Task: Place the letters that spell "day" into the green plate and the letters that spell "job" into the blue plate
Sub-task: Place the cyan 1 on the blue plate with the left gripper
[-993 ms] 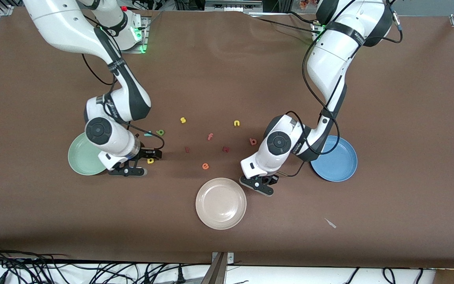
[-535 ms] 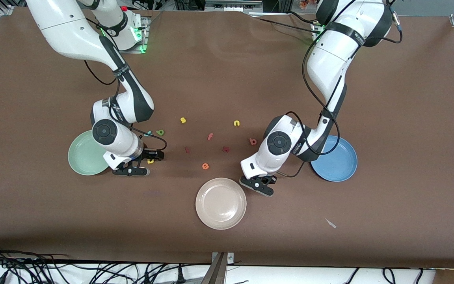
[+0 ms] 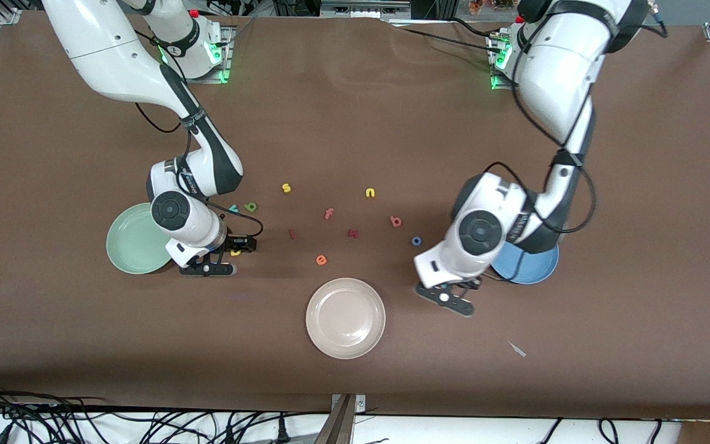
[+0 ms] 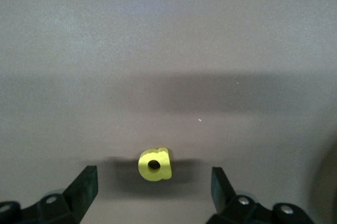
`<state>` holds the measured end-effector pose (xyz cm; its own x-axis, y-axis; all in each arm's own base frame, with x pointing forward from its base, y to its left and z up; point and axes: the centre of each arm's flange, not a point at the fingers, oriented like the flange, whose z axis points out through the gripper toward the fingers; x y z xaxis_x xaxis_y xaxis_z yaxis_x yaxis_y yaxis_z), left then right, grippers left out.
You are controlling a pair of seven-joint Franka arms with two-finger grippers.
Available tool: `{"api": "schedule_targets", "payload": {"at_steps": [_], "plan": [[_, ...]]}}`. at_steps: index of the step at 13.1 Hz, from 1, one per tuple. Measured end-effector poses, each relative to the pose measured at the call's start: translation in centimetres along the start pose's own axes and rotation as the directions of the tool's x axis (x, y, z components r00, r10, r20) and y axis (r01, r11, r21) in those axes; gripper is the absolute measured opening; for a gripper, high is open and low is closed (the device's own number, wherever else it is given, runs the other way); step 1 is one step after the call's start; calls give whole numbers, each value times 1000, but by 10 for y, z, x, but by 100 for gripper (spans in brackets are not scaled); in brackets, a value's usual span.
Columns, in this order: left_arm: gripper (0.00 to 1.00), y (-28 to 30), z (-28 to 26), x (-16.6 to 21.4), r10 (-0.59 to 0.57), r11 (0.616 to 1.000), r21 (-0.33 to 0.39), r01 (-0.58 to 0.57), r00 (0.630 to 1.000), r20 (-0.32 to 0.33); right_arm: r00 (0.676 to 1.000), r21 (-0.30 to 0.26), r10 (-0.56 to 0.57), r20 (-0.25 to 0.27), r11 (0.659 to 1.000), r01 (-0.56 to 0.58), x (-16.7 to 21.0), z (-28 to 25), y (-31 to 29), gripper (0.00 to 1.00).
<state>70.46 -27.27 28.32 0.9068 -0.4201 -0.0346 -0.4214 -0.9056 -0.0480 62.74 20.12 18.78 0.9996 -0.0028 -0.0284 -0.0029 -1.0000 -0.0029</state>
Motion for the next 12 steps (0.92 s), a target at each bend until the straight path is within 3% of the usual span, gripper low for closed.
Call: {"api": "schedule_targets", "payload": {"at_steps": [5,8,10,12], "plan": [[11,-98,33,-49,0,1000,15,-1,996,94,1000,3,-2,-7,1000,3,8,6,-3,91],[11,-139,91,-94,10,1000,3,-10,1000,29,1000,0,-6,-4,1000,6,9,11,-3,86],[11,-135,115,-115,14,1000,-1,-14,1000,-10,1000,-1,-7,-2,1000,7,9,13,-3,75],[25,-127,107,-119,30,1000,-3,-30,999,-23,1000,0,-7,-3,1000,7,10,13,-4,72]]}}
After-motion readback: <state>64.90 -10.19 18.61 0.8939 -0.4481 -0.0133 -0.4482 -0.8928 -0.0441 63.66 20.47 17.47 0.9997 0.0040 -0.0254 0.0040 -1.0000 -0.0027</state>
